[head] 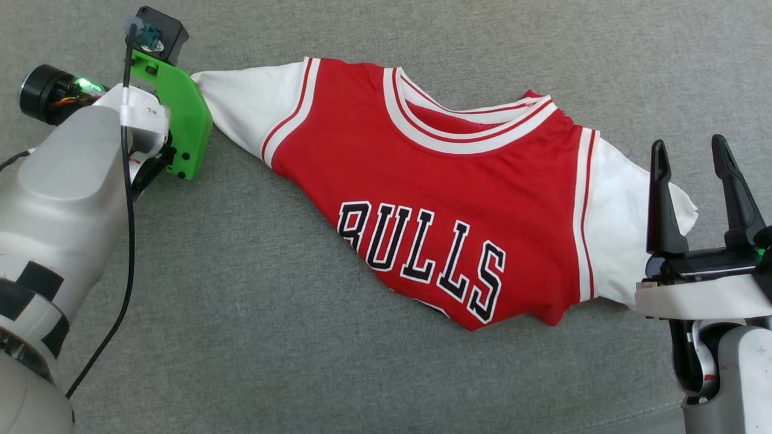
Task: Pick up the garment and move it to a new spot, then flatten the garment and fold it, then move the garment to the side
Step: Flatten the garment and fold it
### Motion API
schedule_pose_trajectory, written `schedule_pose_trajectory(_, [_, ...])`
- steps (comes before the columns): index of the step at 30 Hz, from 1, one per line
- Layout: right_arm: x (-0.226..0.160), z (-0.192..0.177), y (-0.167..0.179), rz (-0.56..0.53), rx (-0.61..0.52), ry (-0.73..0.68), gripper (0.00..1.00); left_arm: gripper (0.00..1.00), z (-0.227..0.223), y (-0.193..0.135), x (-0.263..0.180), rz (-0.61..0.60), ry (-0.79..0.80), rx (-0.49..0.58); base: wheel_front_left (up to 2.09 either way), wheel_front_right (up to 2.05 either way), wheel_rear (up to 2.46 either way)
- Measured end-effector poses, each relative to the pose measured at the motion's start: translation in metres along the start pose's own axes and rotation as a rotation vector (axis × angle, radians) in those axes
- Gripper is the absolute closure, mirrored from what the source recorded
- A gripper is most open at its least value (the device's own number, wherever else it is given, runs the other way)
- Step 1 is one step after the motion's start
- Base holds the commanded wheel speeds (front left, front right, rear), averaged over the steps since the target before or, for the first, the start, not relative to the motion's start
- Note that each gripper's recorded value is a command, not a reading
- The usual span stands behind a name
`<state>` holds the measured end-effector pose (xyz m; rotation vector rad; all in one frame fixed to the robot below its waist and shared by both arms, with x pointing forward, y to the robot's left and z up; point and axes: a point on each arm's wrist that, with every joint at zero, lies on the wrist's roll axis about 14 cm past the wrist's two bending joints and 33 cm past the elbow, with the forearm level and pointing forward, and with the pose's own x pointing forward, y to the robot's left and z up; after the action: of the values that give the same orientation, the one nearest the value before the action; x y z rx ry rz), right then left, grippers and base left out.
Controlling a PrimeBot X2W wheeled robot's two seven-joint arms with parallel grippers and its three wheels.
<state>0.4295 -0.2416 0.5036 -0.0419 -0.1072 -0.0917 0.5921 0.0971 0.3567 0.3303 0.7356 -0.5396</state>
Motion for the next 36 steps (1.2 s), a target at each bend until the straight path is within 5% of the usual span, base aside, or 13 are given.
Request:
schedule_pose_trajectory(2, [0.000, 0.000, -0.001, -0.004, -0.002, 0.000, 0.00, 0.00, 0.003, -0.001, -0.001, 0.000, -0.025, 0.002, 0.00, 0.00, 0.00])
schedule_pose_trajectory(13, [-0.002, 0.016, -0.031, 0.032, -0.123, 0.004, 0.00, 0.00, 0.090, -0.010, -0.061, 0.021, -0.495, 0.034, 0.00, 0.00, 0.00])
schedule_pose_trajectory(21, [0.006, 0.008, -0.040, 0.152, -0.191, 0.237, 0.00, 0.00, 0.135, 0.006, -0.145, 0.185, -0.768, 0.032, 0.00, 0.00, 0.00])
schedule_pose_trajectory(36, [-0.023, -0.058, -0.038, 0.327, -0.246, 0.842, 0.00, 0.00, 0.037, 0.005, -0.235, 0.458, -0.857, -0.078, 0.00, 0.00, 0.00])
